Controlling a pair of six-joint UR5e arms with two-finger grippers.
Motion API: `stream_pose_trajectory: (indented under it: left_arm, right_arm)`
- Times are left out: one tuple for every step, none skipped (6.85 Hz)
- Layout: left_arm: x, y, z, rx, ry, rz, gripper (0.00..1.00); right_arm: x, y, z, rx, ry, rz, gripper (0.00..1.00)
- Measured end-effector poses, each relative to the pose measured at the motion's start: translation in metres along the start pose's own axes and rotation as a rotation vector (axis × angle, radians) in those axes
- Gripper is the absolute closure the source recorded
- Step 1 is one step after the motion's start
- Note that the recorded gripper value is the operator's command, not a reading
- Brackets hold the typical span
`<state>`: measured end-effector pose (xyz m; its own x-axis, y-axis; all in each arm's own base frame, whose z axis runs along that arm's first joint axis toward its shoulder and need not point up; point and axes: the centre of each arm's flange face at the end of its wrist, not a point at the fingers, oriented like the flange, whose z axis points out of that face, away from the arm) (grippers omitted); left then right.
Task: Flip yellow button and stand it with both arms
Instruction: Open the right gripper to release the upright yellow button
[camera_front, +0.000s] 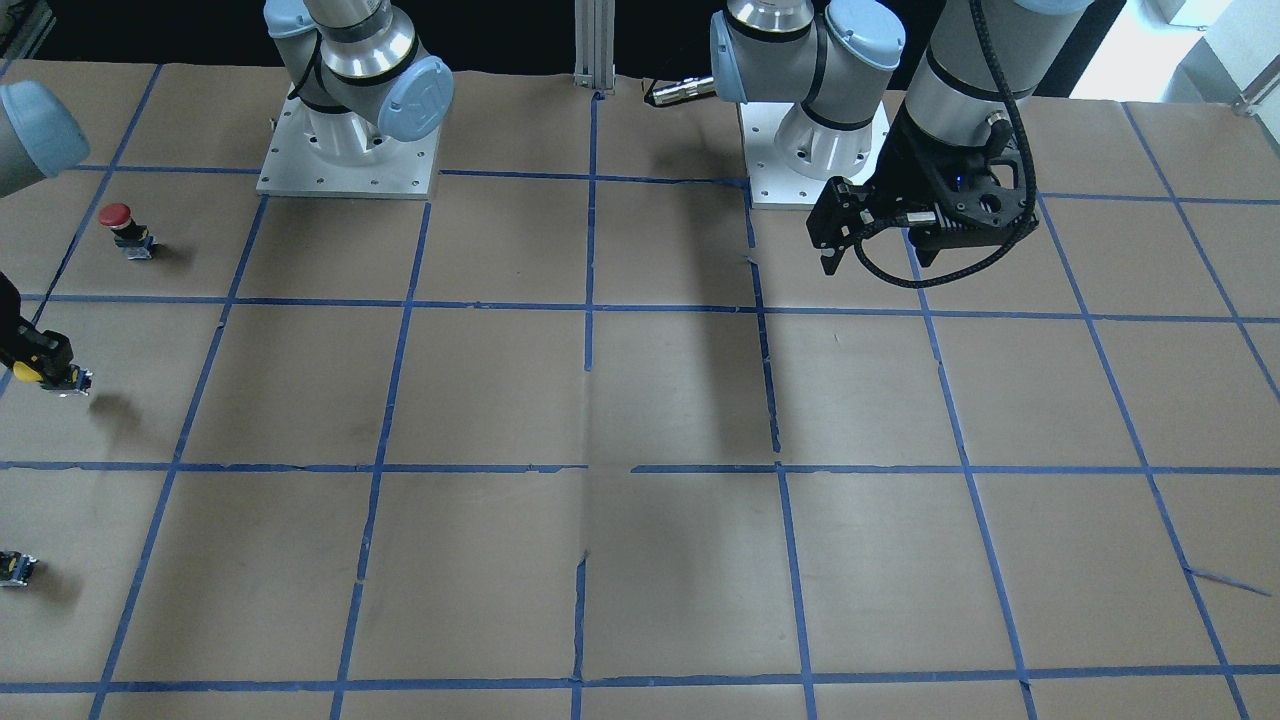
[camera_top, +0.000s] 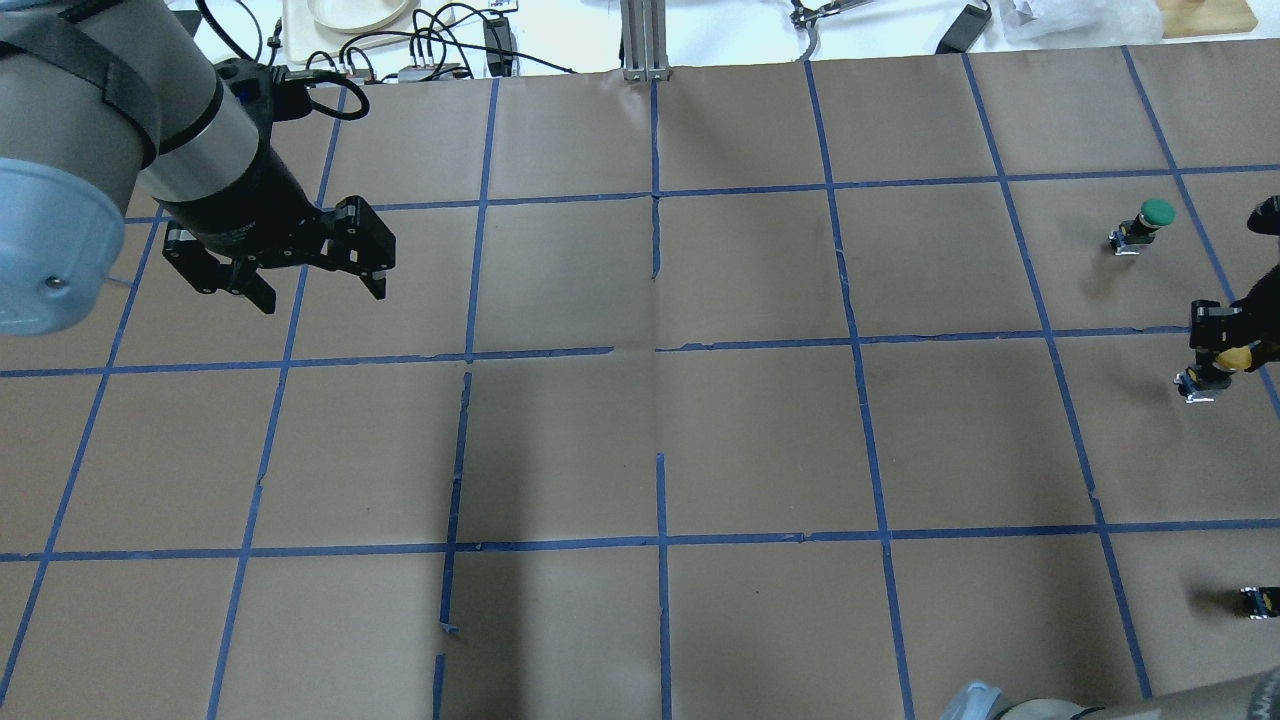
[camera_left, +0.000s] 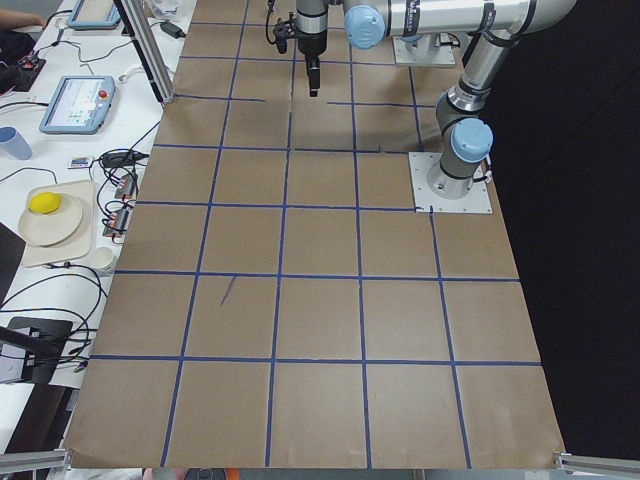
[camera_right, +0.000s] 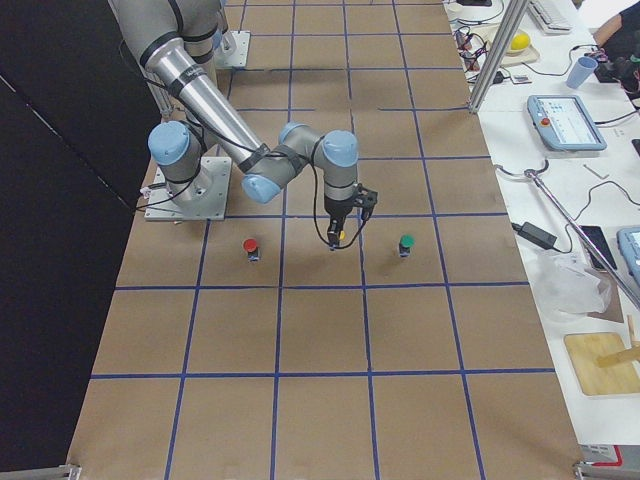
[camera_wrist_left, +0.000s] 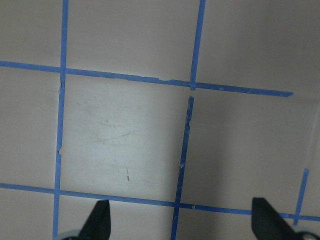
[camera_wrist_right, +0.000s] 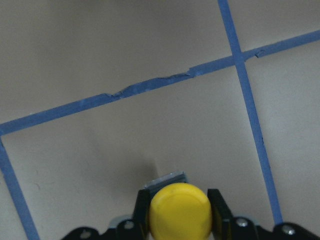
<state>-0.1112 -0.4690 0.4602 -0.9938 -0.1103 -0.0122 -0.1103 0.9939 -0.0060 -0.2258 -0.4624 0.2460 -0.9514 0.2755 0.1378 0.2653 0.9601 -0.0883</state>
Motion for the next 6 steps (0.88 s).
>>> stream_pose_trajectory:
  left_arm:
    - [-0.001,0.001,-0.004,0.008,0.001,0.011,0.00]
    - [-0.004,0.000,-0.011,0.019,0.004,0.036,0.00]
    - [-0.012,-0.008,-0.022,0.032,0.005,0.061,0.00]
    - [-0.014,-0.023,-0.028,0.030,0.004,0.078,0.00]
    - [-0.008,-0.041,-0.032,0.004,0.003,0.099,0.00]
    - [-0.001,-0.050,-0.035,-0.030,0.001,0.117,0.00]
  right_arm:
    - [0.011,0.006,0.006,0.013,-0.022,0.001,0.96]
    - [0.013,0.010,0.010,0.015,-0.034,0.003,0.97]
    - [0.011,0.015,0.012,0.012,-0.041,0.006,0.97]
    - [0.009,0.017,0.014,0.009,-0.044,0.012,0.97]
    - [0.009,0.018,0.014,0.008,-0.046,0.023,0.94]
    - [0.008,0.019,0.014,0.008,-0.047,0.028,0.77]
